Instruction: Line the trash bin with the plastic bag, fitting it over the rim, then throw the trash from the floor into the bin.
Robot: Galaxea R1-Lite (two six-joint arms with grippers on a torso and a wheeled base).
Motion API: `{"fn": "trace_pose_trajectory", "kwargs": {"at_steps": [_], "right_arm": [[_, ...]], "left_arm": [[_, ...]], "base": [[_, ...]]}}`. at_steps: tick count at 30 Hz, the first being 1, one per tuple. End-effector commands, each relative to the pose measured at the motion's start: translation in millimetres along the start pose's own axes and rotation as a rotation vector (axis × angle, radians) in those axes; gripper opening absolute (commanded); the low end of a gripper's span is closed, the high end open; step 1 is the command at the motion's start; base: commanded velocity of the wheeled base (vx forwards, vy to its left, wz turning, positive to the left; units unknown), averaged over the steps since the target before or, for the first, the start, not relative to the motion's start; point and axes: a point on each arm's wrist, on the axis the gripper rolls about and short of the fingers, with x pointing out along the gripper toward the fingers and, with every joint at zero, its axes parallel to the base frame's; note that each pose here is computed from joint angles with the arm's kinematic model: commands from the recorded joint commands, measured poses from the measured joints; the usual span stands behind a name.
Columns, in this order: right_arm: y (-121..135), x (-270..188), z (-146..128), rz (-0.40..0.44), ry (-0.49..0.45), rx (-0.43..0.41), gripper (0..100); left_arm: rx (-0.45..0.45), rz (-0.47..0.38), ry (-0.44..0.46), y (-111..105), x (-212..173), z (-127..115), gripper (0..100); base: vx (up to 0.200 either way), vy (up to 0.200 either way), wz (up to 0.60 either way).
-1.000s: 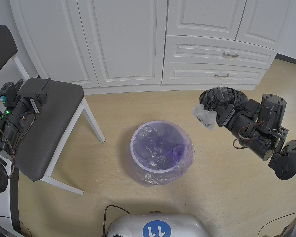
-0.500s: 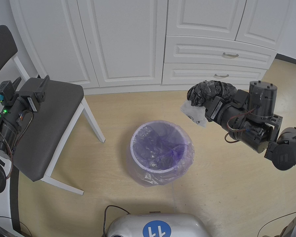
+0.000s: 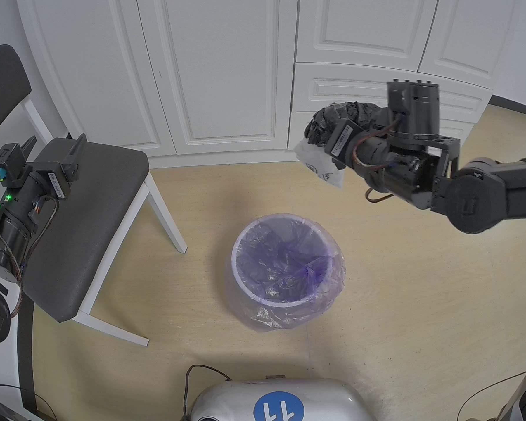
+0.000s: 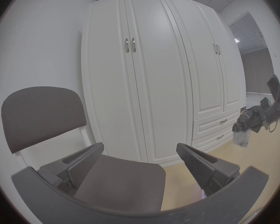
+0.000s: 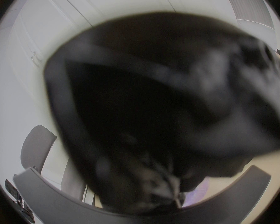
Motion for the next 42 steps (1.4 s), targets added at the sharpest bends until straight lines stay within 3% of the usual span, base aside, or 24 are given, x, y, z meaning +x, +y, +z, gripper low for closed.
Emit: {"fn": "trace_pose_trajectory", "kwargs": {"at_steps": [1,3,5,15,24,30,33,42], "right_arm": [[6.8,39.8,-42.6,-0.050,0.075,-0.012,0],[6.9,39.8,-42.5,-0.049,0.074,-0.008,0],[5.5,47.2,-50.6,-0.046,0.059,0.075,0],[-0.9,68.7,-78.9,-0.061,0.093,0.201,0],[-23.1,98.9,-128.7,-0.117,0.149,0.167,0],[-27.7,88.8,-120.0,-0.145,0.171,0.148,0],[-29.0,76.3,-117.4,-0.153,0.238,0.131,0],[-46.6,92.8,-154.8,-0.190,0.327,0.104,0]], "left_arm": [[0.009,0.023,0.007,5.2,2.7,-2.4,100],[0.009,0.023,0.007,5.2,2.7,-2.4,100],[0.013,0.027,0.015,6.2,5.4,-5.1,100],[0.018,0.024,0.033,5.2,7.0,-10.1,100],[0.019,0.023,0.039,4.8,7.8,-11.8,100],[0.020,0.025,0.039,5.1,7.9,-11.9,100],[0.020,0.024,0.041,5.1,7.6,-12.2,100],[0.017,0.037,0.026,8.1,6.9,-8.1,100]], "base": [[0.000,0.000,0.00],[0.000,0.000,0.00],[0.000,0.000,0.00],[0.000,0.000,0.00],[0.000,0.000,0.00],[0.000,0.000,0.00],[0.000,0.000,0.00],[0.000,0.000,0.00]]}}
